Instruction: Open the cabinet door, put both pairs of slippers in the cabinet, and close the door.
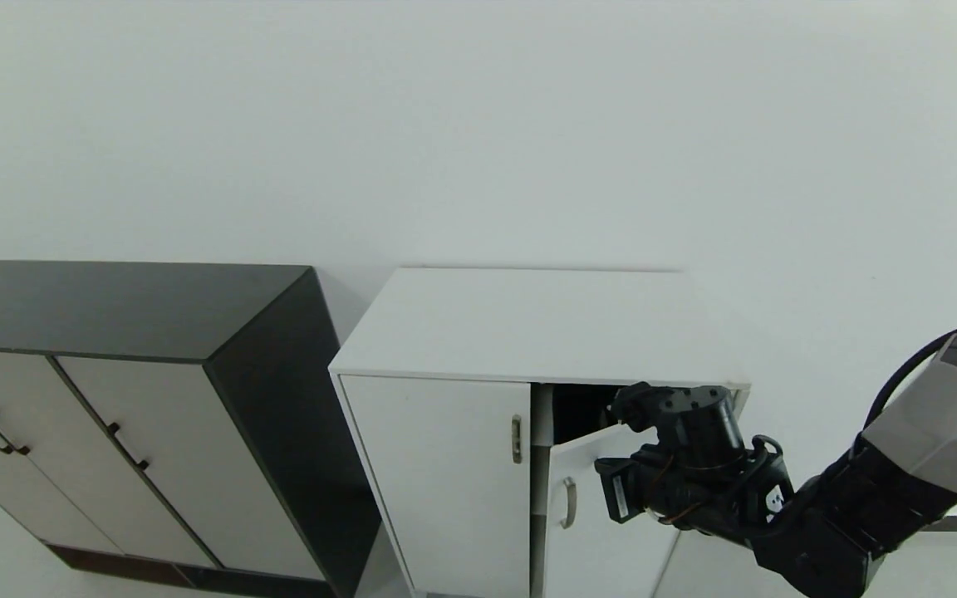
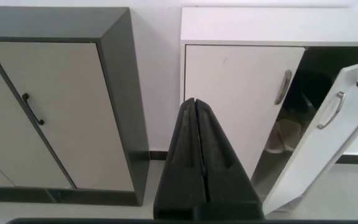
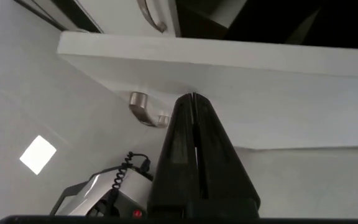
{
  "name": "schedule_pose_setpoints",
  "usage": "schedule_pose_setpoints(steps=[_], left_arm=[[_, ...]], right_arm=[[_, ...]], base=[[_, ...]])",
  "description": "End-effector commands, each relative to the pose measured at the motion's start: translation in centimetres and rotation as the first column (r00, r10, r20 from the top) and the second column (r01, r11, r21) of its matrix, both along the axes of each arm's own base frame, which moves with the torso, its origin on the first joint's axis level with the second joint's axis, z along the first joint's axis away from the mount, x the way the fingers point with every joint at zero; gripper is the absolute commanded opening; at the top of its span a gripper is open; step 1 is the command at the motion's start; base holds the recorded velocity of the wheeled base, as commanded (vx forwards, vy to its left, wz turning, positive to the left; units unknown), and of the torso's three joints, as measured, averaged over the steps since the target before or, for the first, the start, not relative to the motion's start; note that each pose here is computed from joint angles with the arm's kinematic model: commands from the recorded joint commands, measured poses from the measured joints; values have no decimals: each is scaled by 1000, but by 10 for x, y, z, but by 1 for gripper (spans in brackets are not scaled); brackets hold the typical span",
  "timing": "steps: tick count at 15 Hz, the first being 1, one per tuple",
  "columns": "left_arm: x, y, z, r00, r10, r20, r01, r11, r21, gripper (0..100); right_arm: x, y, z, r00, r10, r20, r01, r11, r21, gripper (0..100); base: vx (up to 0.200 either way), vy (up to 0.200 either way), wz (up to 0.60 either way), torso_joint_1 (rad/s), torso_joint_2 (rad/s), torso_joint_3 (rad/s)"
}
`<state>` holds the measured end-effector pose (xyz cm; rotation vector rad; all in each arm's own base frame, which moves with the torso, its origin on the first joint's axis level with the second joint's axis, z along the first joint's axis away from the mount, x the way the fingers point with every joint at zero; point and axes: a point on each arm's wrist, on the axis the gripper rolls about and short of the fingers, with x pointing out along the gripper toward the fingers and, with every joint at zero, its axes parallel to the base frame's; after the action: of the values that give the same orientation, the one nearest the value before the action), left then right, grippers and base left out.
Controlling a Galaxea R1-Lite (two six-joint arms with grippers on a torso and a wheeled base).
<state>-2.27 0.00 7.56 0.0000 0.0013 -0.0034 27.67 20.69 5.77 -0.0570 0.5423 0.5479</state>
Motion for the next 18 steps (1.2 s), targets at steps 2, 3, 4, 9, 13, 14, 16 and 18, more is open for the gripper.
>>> schedule_pose_setpoints(steps=[2,3,4,9,13,14,16,18], left_arm=[[0,0,0,1000,0,0,0,1000,0,0],[0,0,0,1000,0,0,0,1000,0,0],[0,0,0,1000,0,0,0,1000,0,0],[0,0,0,1000,0,1,0,1000,0,0],[0,0,0,1000,0,0,0,1000,0,0],[0,0,0,1000,0,0,0,1000,0,0],[0,0,0,1000,0,1,0,1000,0,0],[0,0,0,1000,0,0,0,1000,0,0]], right_arm=[[13,2,-3,1000,-15,9,15,1000,5,0],[17,3,-4,1000,-20,12,20,1000,7,0],[21,4,-5,1000,-25,17,24,1000,11,0],[44,12,-11,998,-43,37,42,999,26,0],[59,16,-8,998,-55,34,55,998,24,0],[63,16,-5,997,-62,43,61,998,30,0],[67,17,-6,997,-65,44,64,997,31,0],[70,17,-10,997,-69,43,68,997,30,0]], base=[[0,0,0,0,0,0],[0,0,0,0,0,0],[0,0,0,0,0,0],[0,0,0,0,0,0],[0,0,0,0,0,0],[0,0,0,0,0,0],[0,0,0,0,0,0],[0,0,0,0,0,0]])
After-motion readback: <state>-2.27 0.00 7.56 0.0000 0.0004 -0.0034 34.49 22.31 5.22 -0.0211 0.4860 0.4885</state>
